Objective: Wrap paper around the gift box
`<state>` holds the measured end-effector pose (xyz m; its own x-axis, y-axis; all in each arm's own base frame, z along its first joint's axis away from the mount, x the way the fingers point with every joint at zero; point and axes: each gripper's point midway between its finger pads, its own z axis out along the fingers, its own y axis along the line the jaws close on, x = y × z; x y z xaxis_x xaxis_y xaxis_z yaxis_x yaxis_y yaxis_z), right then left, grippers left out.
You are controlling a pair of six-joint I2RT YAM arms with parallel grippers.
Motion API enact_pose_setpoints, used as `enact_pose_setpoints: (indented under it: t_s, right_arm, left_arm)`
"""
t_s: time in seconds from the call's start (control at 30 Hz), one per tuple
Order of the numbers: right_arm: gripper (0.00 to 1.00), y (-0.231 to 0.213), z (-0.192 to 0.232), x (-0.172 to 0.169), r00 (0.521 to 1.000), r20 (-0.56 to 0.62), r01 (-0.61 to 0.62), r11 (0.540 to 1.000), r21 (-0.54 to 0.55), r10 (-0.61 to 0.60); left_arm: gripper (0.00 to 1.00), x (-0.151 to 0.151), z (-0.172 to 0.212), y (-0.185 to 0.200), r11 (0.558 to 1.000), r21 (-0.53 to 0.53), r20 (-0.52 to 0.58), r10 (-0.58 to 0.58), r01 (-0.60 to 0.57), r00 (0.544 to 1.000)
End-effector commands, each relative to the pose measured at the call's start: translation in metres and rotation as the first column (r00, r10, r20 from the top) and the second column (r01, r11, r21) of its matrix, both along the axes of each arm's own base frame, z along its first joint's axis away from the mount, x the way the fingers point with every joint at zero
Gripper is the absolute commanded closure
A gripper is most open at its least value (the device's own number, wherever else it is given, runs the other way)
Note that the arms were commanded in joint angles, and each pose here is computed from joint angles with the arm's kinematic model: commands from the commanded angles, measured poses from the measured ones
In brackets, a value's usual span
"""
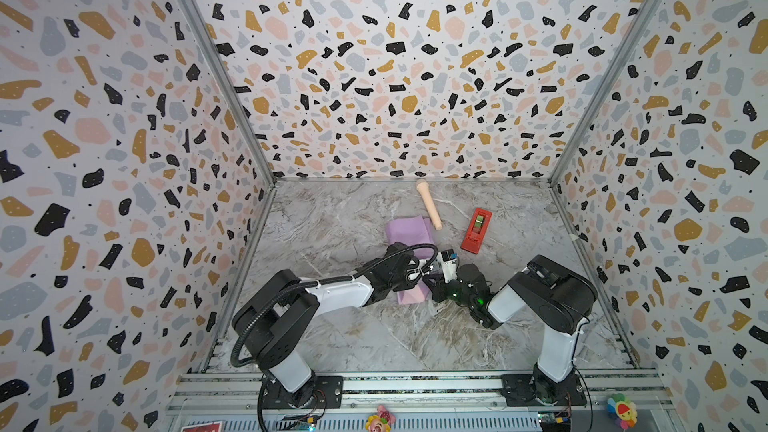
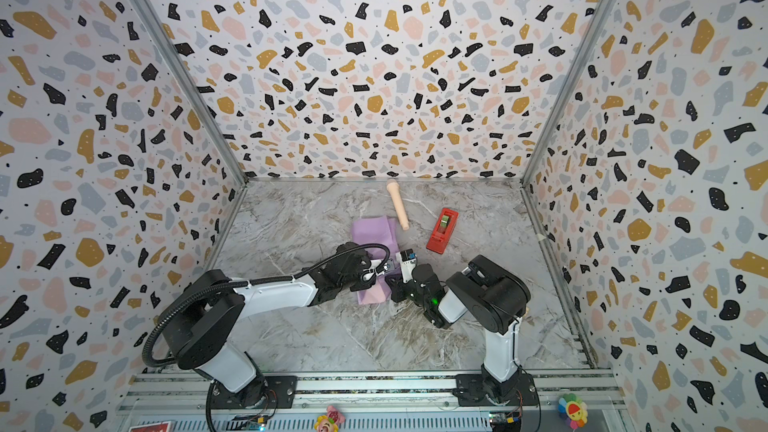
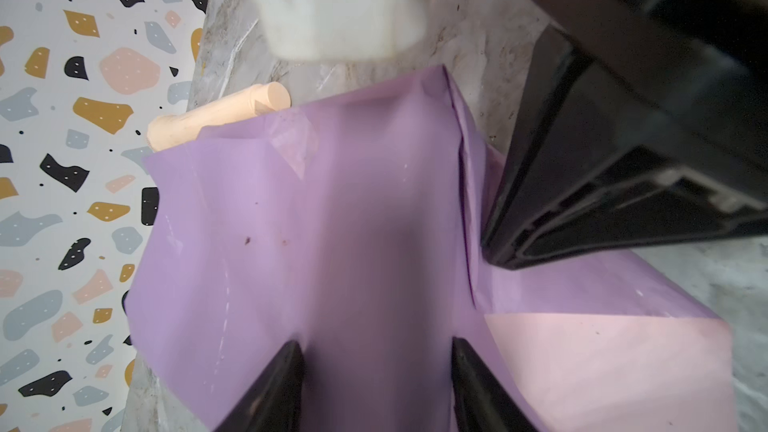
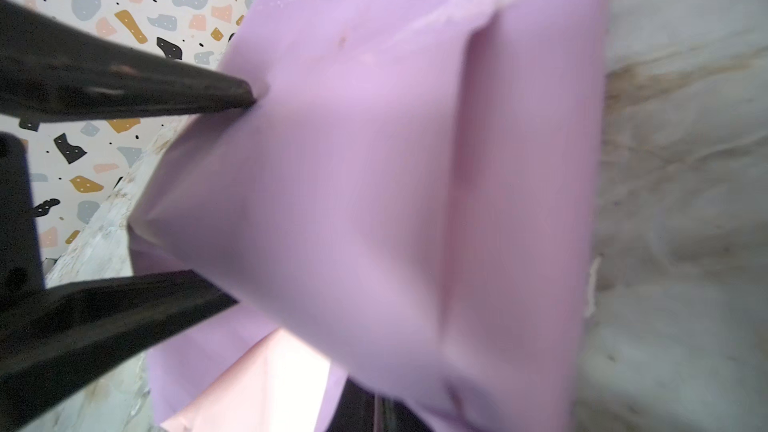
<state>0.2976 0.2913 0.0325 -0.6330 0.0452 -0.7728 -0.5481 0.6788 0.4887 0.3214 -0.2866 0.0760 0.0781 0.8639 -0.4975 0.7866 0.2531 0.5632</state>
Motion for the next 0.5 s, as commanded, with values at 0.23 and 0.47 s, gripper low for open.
enact_pose_setpoints:
  t_s: [0.23, 0.47]
  right_arm:
    - [0.92, -0.014, 0.007, 0.008, 0.999, 0.017, -0.028, 1.000, -0.010, 0.028]
    - [0.92, -0.020, -0.003, 0.009, 1.000, -0.013, -0.023, 1.000, -0.014, 0.023]
  left_arm:
    - [0.45, -0.008, -0.026, 0.010, 0.998, 0.063, -0.062, 0.011, -0.008, 0.998]
    - [0.45, -0.007, -0.026, 0.010, 0.998, 0.064, -0.064, 0.013, -0.009, 0.998]
